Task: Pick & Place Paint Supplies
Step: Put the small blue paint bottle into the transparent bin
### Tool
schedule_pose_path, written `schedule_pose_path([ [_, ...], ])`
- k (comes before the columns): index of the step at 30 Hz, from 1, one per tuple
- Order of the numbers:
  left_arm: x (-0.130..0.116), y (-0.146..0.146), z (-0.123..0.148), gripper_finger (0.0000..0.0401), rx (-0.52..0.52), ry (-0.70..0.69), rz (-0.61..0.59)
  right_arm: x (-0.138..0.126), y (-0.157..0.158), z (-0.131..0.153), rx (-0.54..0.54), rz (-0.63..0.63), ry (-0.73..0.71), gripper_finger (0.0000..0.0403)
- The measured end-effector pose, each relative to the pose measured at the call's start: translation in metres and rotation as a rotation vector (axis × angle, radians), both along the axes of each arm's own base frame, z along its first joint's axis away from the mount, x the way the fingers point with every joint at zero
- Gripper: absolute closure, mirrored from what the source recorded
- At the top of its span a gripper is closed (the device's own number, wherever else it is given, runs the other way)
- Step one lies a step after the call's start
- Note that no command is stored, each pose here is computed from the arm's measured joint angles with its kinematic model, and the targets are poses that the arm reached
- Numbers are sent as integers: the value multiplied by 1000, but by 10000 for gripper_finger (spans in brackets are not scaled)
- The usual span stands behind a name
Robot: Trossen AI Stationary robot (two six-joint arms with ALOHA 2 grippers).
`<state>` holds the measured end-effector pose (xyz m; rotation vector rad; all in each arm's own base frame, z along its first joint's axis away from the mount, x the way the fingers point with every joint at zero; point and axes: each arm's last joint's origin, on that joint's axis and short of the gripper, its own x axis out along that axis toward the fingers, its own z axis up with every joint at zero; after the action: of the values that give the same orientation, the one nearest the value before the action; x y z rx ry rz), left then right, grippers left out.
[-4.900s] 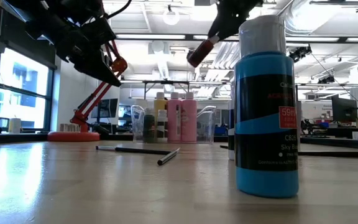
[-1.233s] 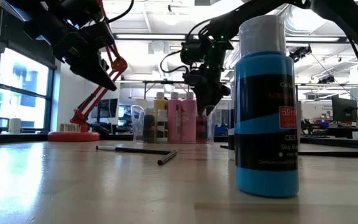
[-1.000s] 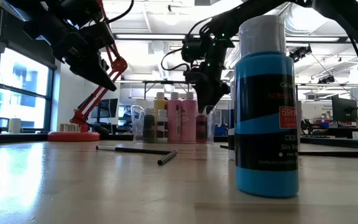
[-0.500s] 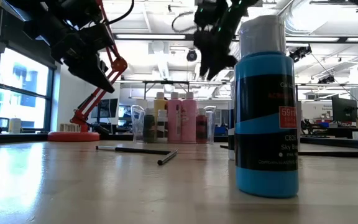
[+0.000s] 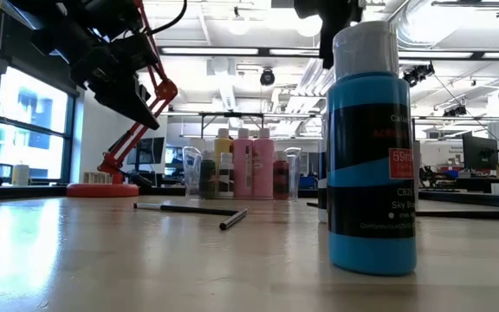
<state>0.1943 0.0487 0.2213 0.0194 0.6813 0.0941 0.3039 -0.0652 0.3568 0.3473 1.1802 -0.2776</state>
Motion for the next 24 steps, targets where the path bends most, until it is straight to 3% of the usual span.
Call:
schedule_pose_path([
  [7,2,1,3,401,5,-42,0,-8,54,-8,-133,83,-18,227],
  [14,3,1,3,401,-14,-45,15,-30,73,-31,-277,2,-62,227],
  [19,3,1,4,401,-13,-50,15,-52,73,-56,-230,-120,-49,227],
  [24,8,2,11,401,12,-141,14,-72,76,-88,-184,-215,-33,227],
])
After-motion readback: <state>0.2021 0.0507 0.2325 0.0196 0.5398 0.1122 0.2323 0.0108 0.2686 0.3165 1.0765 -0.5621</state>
